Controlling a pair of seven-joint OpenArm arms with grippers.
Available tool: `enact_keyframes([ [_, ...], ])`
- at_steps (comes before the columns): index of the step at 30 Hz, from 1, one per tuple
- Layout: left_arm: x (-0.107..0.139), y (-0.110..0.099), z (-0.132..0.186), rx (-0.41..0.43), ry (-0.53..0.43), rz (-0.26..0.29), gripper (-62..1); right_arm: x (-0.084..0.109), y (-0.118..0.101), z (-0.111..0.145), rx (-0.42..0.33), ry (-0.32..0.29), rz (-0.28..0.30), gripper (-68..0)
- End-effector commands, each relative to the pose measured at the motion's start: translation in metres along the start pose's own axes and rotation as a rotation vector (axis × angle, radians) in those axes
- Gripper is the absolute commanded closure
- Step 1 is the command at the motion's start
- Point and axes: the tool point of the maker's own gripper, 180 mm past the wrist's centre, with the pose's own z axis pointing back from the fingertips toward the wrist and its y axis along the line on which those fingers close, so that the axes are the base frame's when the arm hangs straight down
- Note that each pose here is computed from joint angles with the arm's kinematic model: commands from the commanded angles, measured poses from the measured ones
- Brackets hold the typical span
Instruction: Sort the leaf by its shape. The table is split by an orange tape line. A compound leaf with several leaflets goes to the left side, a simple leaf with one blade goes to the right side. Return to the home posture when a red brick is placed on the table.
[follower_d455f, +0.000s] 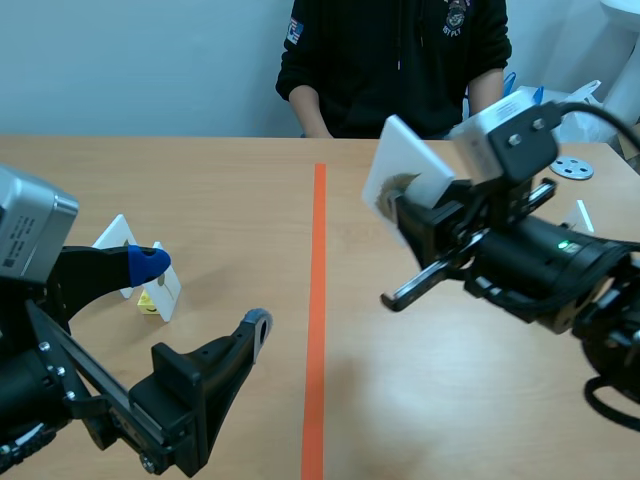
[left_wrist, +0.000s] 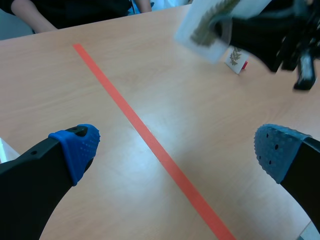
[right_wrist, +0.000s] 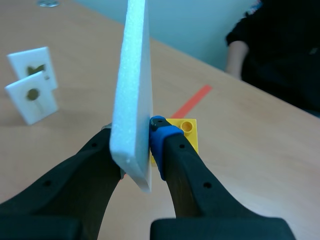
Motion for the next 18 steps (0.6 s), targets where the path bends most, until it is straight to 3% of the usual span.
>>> enact_keyframes([
  [1,0.007,0.0,0.0,0.0,-0.029,0.006,-62.3,0.014,-0.015,0.004,-0.031,-0.038,0.0,-3.3],
  [5,0.007,0.0,0.0,0.0,-0.029,0.006,-62.3,0.026,-0.05,0.023,-0.138,-0.045,-0.023,-3.4],
  [11,0.007,0.0,0.0,0.0,-0.029,0.006,-62.3,0.021,-0.094,0.045,-0.278,-0.001,-0.022,-3.3],
  [15,0.007,0.0,0.0,0.0,-0.029,0.006,-62.3,0.006,-0.121,0.056,-0.406,0.034,-0.034,-3.3],
  [18,0.007,0.0,0.0,0.0,-0.029,0.006,-62.3,-0.016,-0.129,0.061,-0.445,0.071,-0.084,-3.3],
])
